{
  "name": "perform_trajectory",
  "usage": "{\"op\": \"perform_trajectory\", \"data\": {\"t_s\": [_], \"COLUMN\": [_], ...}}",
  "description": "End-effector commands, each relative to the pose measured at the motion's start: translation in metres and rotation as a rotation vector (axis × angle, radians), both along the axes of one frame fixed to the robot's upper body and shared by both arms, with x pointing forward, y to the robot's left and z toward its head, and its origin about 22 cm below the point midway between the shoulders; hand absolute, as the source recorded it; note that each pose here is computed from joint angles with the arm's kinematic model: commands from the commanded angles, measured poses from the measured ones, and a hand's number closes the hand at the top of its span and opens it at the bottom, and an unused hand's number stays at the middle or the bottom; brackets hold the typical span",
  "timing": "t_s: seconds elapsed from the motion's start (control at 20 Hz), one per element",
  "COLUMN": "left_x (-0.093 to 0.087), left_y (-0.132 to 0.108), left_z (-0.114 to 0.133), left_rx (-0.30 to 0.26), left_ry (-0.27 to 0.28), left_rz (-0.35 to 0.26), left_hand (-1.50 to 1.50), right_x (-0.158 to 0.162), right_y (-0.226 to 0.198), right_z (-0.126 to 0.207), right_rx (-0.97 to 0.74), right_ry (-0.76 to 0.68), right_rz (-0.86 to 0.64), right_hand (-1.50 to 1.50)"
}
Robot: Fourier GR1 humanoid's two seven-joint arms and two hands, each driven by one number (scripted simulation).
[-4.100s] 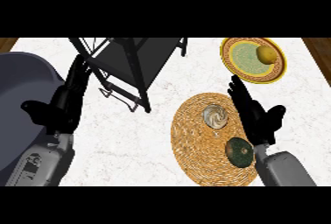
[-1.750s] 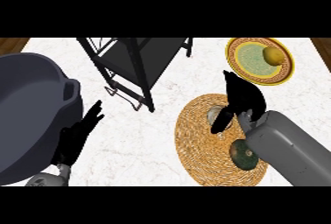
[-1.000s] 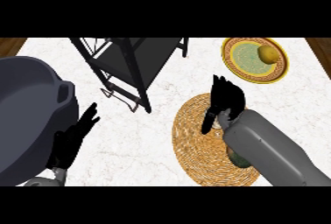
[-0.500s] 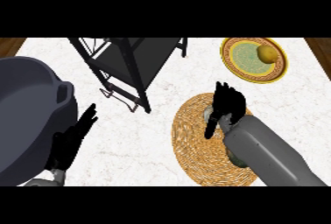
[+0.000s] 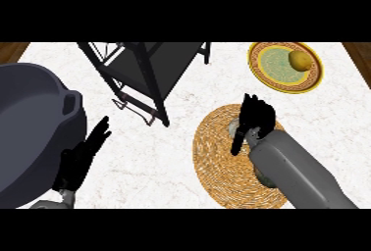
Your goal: Pick the cupcake from the placemat and place it in the tiered shelf
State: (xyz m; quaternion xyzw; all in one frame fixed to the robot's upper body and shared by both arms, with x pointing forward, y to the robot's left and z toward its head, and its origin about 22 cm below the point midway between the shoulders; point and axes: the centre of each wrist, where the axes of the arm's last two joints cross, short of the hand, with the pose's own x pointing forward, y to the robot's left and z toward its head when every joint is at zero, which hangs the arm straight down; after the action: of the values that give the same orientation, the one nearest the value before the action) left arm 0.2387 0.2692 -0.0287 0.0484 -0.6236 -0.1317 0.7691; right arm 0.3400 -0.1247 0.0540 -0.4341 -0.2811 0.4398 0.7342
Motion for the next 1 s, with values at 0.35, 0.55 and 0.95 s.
{"op": "perform_trajectory", "data": {"t_s": [0.35, 0.55, 0.95], "left_x": [0.008, 0.007, -0.018], "left_y": [0.013, -0.001, 0.000], "left_z": [0.005, 0.013, -0.023], "left_rx": [-0.007, 0.007, 0.009], "left_ry": [0.057, 0.031, 0.054], "left_rz": [0.015, 0.001, 0.009], "left_hand": [0.00, 0.00, 0.00], "right_x": [0.006, 0.007, -0.001], "right_y": [0.012, 0.007, 0.013], "right_z": [-0.029, -0.042, -0.017], "right_rx": [-0.075, -0.040, -0.114], "right_ry": [0.089, 0.038, -0.100], "right_rz": [0.015, 0.006, -0.028], "right_hand": [1.50, 1.50, 1.50]}}
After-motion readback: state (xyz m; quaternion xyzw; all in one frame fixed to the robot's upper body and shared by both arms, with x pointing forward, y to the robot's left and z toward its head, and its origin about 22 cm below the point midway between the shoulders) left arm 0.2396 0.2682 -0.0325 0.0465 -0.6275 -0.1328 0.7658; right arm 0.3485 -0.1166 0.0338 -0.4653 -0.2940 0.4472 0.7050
